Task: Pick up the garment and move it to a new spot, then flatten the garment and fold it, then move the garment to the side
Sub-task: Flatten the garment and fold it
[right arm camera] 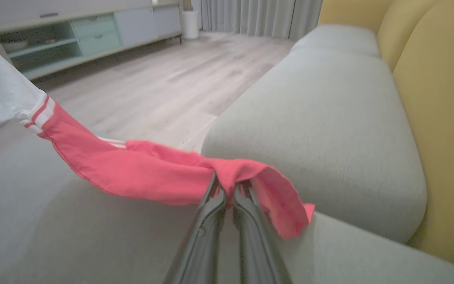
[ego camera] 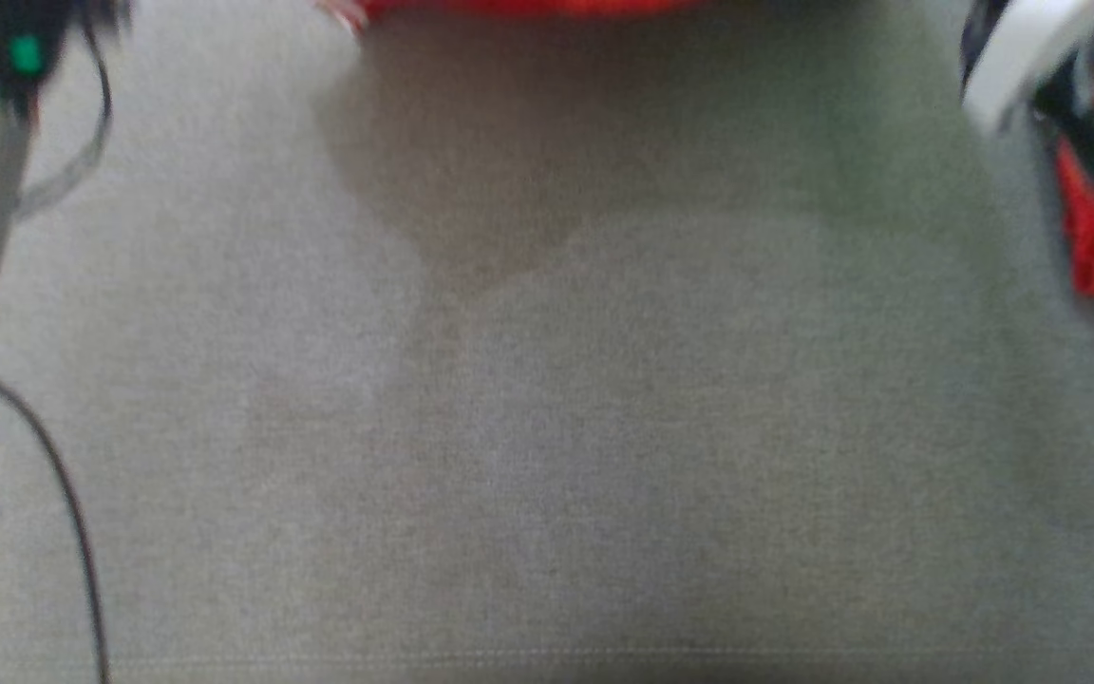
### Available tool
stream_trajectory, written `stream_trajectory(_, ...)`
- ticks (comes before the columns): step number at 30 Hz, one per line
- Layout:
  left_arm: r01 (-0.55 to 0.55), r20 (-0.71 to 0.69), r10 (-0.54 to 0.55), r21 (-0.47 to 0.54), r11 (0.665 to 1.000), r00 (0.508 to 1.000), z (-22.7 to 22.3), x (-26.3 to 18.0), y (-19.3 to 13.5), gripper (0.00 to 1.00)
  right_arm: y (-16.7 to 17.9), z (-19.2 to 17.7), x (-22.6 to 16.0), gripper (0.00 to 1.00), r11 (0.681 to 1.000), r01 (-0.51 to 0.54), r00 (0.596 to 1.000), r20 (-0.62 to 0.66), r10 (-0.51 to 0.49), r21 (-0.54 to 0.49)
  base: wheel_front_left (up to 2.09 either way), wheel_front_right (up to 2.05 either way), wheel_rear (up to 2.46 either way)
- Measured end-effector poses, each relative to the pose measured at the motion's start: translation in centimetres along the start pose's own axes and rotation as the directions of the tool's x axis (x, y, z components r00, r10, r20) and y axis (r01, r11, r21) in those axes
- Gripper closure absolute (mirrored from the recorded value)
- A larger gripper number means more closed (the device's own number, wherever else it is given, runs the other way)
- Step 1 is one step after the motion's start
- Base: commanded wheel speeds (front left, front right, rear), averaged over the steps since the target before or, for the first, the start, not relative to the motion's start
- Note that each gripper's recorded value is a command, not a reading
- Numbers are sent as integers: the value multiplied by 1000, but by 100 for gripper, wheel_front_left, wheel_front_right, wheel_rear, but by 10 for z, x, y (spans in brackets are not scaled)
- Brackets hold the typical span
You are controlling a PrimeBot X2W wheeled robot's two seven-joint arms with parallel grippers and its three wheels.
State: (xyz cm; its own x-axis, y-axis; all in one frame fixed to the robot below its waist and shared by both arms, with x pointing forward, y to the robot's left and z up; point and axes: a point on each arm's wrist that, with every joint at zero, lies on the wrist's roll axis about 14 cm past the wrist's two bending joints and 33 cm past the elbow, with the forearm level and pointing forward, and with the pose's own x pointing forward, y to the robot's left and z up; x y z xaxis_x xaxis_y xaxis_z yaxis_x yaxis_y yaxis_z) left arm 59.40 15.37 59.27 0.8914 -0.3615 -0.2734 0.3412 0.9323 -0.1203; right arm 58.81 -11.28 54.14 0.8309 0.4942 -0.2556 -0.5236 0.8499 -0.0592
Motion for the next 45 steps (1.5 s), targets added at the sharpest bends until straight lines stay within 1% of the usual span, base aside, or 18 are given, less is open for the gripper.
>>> stream_trajectory(2,27,-123,-28,-8,1000,992,-27,-19,-6,100,11,-23,-18,100,1000,-28,994,-103,28,0,0,0,0)
stream_trajectory(5,80,-305,-85,-28,996,949,-73,-52,-20,100,30,-55,-48,100,997,-75,966,-248,78,21,0,0,0)
stream_trajectory(8,115,-459,-122,-43,992,880,-117,-91,-28,100,48,-78,-80,100,992,-123,921,-369,127,34,0,0,0)
stream_trajectory(13,154,-624,-182,-99,983,760,-164,-149,-43,100,62,-106,-134,100,986,-147,835,-525,163,73,0,0,0)
stream_trajectory(14,165,-646,-205,-122,979,736,-171,-159,-49,100,65,-114,-145,100,985,-145,812,-557,171,90,0,0,0)
stream_trajectory(18,210,-759,-275,-185,960,591,-206,-202,-74,100,83,-151,-188,100,971,-150,706,-667,237,186,0,0,0)
stream_trajectory(19,210,-759,-275,-185,960,591,-206,-202,-74,100,83,-151,-188,100,971,-150,706,-667,237,186,0,0,0)
stream_trajectory(20,211,-781,-286,-200,957,555,-213,-211,-78,100,85,-158,-197,100,968,-147,681,-689,248,203,0,0,0)
stream_trajectory(23,215,-824,-303,-225,950,479,-220,-234,-86,100,93,-176,-222,100,951,-124,590,-750,299,282,0,0,0)
stream_trajectory(26,211,-839,-310,-238,948,447,-218,-246,-91,100,101,-190,-246,100,934,-110,493,-798,347,339,0,0,0)
stream_trajectory(27,212,-843,-316,-245,946,435,-217,-249,-93,100,104,-192,-253,100,928,-110,467,-806,364,355,0,0,0)
stream_trajectory(28,210,-848,-322,-255,944,421,-216,-252,-95,100,107,-192,-257,100,922,-112,455,-806,379,371,0,0,0)
stream_trajectory(30,206,-856,-334,-272,940,395,-217,-258,-99,100,110,-190,-261,100,912,-114,445,-800,402,395,0,0,0)
stream_trajectory(32,200,-861,-341,-284,938,378,-218,-261,-100,100,109,-187,-262,100,910,-115,448,-797,406,399,0,0,0)
stream_trajectory(35,188,-861,-351,-300,935,369,-216,-257,-101,100,105,-185,-261,100,909,-104,451,-795,405,404,0,0,0)
stream_trajectory(38,178,-864,-360,-316,932,352,-216,-252,-100,100,101,-188,-262,100,906,-89,434,-803,408,413,0,0,0)
stream_trajectory(41,152,-860,-349,-314,937,372,-209,-236,-92,100,94,-185,-256,100,901,-61,449,-794,409,429,0,0,0)
stream_trajectory(45,158,-843,-343,-304,939,416,-192,-206,-87,100,84,-174,-237,100,895,-43,498,-768,404,443,0,0,0)
